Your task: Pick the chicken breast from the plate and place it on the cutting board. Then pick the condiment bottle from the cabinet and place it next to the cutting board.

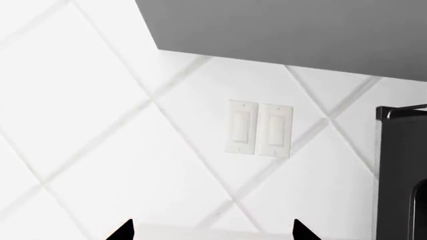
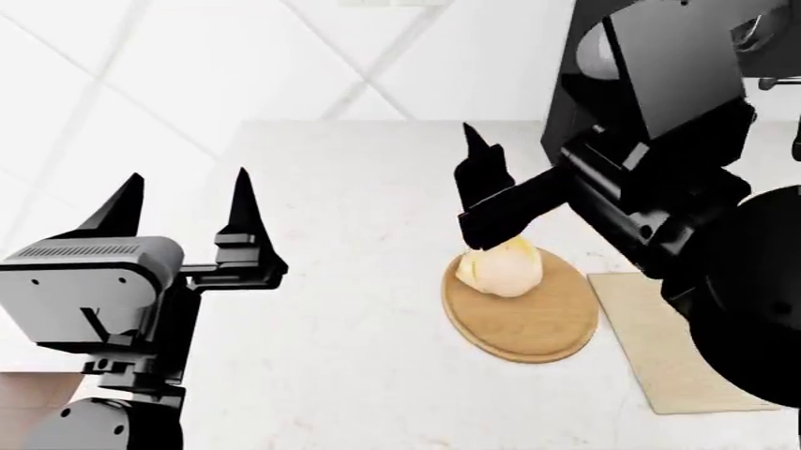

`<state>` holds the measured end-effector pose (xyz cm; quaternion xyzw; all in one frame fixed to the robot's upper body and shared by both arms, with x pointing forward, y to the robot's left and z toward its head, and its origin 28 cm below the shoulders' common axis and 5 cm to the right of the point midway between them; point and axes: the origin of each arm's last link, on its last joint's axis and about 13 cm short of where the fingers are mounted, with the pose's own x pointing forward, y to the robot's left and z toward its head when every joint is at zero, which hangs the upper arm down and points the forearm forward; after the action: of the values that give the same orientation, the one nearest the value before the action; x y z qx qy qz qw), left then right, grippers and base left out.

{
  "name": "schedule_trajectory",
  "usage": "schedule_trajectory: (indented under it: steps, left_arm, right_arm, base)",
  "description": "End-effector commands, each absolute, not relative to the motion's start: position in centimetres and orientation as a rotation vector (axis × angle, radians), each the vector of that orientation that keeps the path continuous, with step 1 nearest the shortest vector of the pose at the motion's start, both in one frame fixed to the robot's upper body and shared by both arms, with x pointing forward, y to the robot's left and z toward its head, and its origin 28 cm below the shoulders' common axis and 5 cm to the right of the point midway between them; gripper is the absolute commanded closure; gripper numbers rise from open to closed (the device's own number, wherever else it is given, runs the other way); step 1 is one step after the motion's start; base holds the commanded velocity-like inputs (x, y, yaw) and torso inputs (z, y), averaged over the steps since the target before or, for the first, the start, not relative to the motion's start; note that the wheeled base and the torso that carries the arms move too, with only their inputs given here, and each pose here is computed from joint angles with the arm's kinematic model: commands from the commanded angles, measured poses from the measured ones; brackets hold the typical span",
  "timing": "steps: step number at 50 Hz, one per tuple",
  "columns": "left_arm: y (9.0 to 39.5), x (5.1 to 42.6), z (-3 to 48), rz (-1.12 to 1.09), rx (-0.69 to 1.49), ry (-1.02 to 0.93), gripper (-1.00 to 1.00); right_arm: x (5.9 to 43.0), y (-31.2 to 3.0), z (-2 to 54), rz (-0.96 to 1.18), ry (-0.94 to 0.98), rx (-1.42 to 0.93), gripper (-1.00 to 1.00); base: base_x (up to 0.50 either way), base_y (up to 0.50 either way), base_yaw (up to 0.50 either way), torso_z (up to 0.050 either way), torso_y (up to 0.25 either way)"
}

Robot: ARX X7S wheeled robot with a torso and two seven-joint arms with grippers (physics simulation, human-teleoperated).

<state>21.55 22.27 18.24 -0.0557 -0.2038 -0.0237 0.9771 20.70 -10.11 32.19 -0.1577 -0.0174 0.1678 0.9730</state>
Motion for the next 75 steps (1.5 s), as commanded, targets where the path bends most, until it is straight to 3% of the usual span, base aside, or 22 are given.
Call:
schedule_trajectory:
  steps: [1,17,75]
  left_arm:
    - [22.4,21.5,18.4,-0.046,-0.115,-0.415,-1.00]
    - [22.4,21.4,18.5,-0.046,-0.116,-0.419,-1.00]
    - [22.7,21.1,19.0,-0.042,-0.124,-0.437,-1.00]
  right_arm:
    - [19.4,-12.0,38.4,0.380,0.134,-0.522,-1.00]
    - [22.3,-13.3,36.7,0.456,0.358,-0.599,-1.00]
    - [26.8,-12.6,29.2,0.562,0.463,-0.564,-1.00]
  base:
    - [0.00,0.00,0.00,0.000,0.000]
    - [0.00,0.00,0.00,0.000,0.000]
    - [0.00,0.00,0.00,0.000,0.000]
